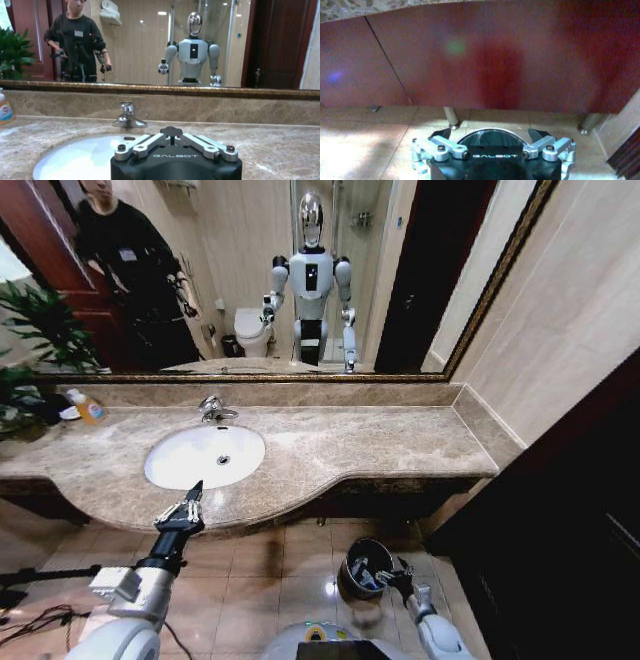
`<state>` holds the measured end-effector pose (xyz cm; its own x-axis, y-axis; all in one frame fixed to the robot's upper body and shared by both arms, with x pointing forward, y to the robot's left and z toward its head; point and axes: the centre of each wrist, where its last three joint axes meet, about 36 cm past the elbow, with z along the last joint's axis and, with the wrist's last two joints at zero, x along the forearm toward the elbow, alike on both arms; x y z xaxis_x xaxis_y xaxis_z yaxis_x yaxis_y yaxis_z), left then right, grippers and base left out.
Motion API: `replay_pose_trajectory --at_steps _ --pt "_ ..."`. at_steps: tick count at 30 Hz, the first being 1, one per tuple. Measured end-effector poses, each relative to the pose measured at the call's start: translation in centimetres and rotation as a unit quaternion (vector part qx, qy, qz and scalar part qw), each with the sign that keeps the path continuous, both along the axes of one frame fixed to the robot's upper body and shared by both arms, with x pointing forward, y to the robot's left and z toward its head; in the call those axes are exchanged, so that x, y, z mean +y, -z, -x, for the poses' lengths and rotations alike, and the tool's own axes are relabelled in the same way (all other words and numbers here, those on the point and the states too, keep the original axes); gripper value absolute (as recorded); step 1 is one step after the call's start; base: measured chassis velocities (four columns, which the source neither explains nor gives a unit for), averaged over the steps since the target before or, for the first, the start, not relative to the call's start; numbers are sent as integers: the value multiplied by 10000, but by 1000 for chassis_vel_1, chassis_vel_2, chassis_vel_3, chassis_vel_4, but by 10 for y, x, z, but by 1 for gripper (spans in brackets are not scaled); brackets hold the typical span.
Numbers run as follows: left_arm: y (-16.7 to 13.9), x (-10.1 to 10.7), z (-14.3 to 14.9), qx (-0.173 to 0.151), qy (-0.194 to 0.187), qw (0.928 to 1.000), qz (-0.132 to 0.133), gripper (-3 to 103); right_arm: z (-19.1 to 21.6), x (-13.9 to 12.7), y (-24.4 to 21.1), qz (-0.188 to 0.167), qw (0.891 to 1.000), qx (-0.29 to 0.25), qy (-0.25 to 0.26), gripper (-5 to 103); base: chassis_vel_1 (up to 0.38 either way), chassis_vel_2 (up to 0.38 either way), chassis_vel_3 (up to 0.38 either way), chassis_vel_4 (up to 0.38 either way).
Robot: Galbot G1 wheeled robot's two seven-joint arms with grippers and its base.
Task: Pick up the trash from the sink and place it in the trash bin.
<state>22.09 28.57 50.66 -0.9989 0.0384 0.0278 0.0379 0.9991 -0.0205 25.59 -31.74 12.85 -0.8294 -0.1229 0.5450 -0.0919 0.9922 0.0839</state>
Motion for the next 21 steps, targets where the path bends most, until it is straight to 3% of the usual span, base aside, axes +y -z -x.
replay_pose_trajectory --at_steps 10,21 --pt "0 0 0 0 0 10000 0 0 -3 19 -17 -458 9982 -167 362 100 0 0 0 0" --pt "0 0 0 0 0 10000 0 0 0 24 -72 -313 9929 -1043 480 100 0 0 0 0"
